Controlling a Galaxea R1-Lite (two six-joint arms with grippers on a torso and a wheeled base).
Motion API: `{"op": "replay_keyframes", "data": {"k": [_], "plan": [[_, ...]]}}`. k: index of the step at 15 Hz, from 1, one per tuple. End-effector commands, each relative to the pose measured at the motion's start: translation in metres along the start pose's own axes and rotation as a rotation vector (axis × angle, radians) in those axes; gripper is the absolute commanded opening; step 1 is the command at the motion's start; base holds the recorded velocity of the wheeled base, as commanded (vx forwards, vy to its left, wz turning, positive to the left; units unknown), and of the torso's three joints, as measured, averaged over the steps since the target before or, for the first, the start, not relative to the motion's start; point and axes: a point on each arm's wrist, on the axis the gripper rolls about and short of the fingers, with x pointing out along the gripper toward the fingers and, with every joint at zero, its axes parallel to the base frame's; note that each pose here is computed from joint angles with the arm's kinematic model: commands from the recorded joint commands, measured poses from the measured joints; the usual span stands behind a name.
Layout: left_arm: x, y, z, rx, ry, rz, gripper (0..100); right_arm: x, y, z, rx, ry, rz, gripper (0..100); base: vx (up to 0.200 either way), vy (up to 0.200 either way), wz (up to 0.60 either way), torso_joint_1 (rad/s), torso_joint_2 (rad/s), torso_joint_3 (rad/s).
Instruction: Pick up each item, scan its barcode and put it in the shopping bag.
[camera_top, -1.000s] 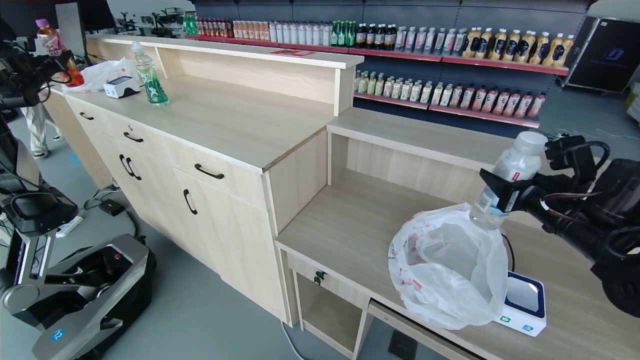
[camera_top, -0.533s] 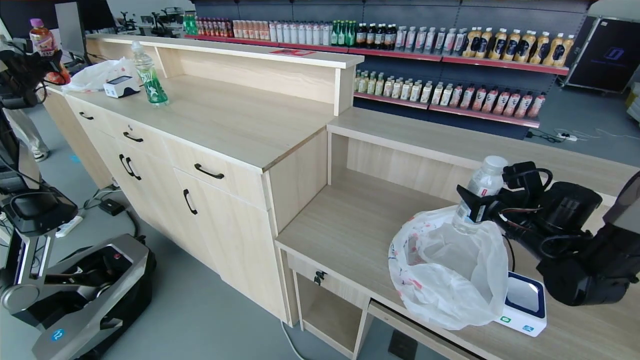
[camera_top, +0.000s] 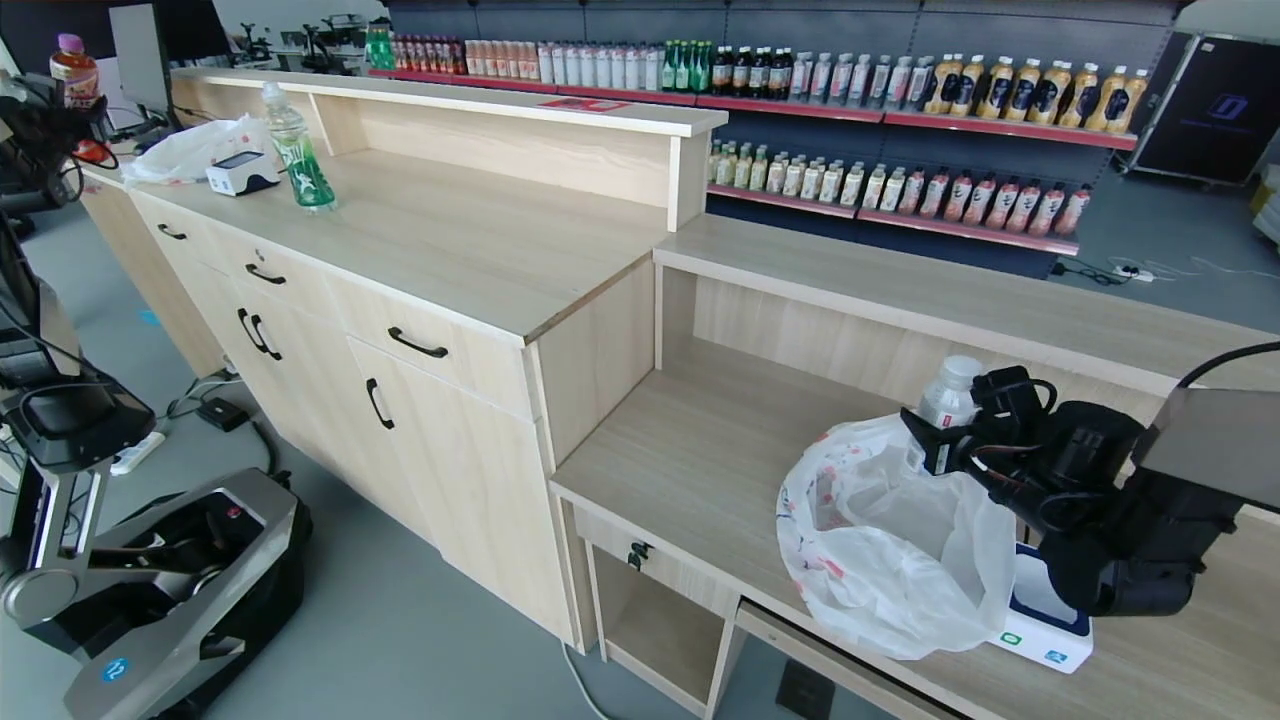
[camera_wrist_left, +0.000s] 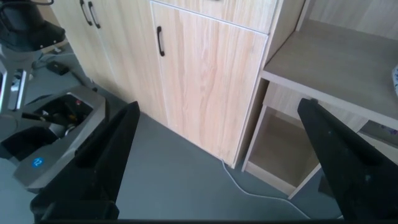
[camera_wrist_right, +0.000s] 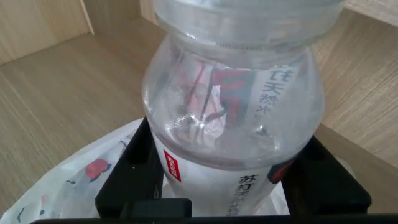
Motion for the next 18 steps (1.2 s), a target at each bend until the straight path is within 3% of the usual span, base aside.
{"op": "replay_keyframes", "data": {"k": [1,6,8,18], "plan": [[0.0,0.0,0.0,0.0,0.0,0.002,100,0.009,-0.002,-0.018,0.004,0.019,0.003,0,0.0,0.0,0.0,0.0,0.0,0.0],[0.0,0.0,0.0,0.0,0.0,0.001,100,0.013,0.0,-0.036,0.007,0.048,0.022,0,0.0,0.0,0.0,0.0,0.0,0.0],[0.0,0.0,0.0,0.0,0.0,0.001,100,0.024,-0.002,-0.037,-0.02,0.007,0.057,0,0.0,0.0,0.0,0.0,0.0,0.0],[0.0,0.0,0.0,-0.001,0.0,0.001,100,0.049,0.005,-0.06,-0.028,-0.029,0.111,0,0.0,0.0,0.0,0.0,0.0,0.0]]}}
